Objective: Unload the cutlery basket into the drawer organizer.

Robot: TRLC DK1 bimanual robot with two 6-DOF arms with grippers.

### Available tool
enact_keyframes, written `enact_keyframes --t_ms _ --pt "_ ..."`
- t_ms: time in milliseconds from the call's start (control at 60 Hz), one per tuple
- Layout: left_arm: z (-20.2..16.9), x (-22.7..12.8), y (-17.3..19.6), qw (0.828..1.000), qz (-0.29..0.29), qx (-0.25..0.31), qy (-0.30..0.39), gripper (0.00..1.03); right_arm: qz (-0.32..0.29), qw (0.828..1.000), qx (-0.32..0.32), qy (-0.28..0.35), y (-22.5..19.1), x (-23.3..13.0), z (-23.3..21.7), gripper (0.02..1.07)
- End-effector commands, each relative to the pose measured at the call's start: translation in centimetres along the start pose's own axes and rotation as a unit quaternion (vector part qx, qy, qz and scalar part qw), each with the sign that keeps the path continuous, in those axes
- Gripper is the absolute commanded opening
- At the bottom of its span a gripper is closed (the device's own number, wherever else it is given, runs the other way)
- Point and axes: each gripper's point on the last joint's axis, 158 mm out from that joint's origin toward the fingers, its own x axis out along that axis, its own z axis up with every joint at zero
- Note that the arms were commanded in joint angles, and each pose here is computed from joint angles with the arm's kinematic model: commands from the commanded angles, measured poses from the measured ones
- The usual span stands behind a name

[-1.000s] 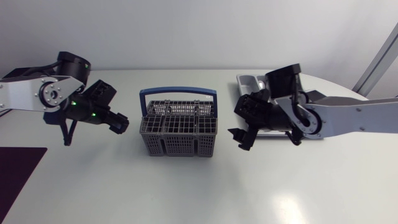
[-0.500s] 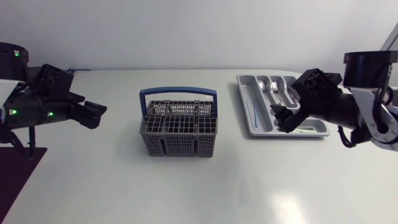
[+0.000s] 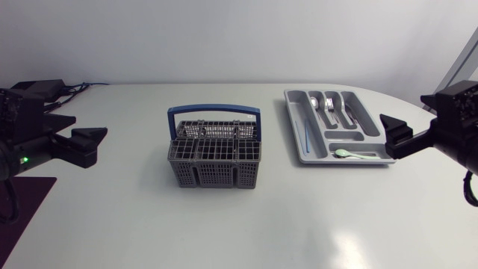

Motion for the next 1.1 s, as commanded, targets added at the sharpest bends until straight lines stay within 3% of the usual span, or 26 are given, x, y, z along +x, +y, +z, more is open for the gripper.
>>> enact_keyframes --t_ms 0,517,1083 --pt "-1.2 -0.1 -0.4 1.000 -0.004 -0.021 0.000 0.99 -0.020 1.000 0.020 0.007 -0.6 -0.9 -1.4 1.03" --pt "-1.1 -2.8 -1.2 0.997 0.009 -0.025 -0.073 0.99 -0.076 0.994 0.066 -0.040 -1.1 -4.9 -3.3 1.03" --pt "-4.5 -3.8 -0.7 0.986 0.063 -0.077 -0.134 0.99 -0.055 0.983 0.157 -0.075 2.4 -5.8 -5.8 1.03"
